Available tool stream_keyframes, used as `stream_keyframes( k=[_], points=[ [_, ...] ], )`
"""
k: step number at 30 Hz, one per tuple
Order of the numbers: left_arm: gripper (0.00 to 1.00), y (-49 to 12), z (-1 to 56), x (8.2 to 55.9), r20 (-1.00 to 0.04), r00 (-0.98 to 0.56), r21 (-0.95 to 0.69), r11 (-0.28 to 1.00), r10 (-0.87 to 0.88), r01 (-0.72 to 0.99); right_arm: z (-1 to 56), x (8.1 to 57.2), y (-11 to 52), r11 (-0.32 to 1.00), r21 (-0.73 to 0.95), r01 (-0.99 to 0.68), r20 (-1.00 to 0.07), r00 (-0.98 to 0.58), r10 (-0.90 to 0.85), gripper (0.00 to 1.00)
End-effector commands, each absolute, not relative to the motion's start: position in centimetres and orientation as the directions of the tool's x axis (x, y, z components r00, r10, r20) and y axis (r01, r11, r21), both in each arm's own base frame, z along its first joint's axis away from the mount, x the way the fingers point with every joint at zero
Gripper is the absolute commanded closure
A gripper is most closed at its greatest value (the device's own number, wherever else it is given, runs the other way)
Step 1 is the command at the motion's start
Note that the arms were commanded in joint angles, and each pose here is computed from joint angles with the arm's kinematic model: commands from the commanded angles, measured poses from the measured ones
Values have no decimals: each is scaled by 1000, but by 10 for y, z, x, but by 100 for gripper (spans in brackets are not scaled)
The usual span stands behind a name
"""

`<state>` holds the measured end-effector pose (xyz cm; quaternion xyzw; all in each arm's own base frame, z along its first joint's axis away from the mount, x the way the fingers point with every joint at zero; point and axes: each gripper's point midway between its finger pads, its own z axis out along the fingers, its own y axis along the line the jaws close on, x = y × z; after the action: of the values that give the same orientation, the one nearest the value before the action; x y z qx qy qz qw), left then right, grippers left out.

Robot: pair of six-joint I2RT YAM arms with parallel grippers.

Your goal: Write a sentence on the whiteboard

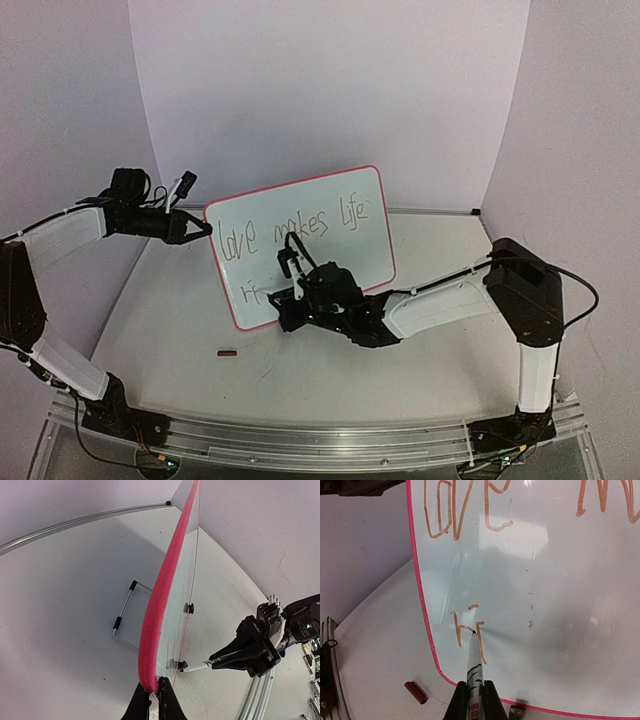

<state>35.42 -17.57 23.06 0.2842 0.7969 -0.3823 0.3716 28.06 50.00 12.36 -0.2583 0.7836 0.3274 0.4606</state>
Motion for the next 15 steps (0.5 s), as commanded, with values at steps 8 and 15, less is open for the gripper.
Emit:
stream_keyframes(
  k=[8, 15],
  points=[
    [100, -179, 223, 355, -808, -542, -346, 560, 229, 752, 148, 289, 489, 677, 305, -670, -901, -433, -22, 100],
    [100, -179, 222, 355, -808, -542, -345, 561, 231, 753, 143, 297, 489, 686, 313, -657, -894, -447, -20, 100]
  ],
)
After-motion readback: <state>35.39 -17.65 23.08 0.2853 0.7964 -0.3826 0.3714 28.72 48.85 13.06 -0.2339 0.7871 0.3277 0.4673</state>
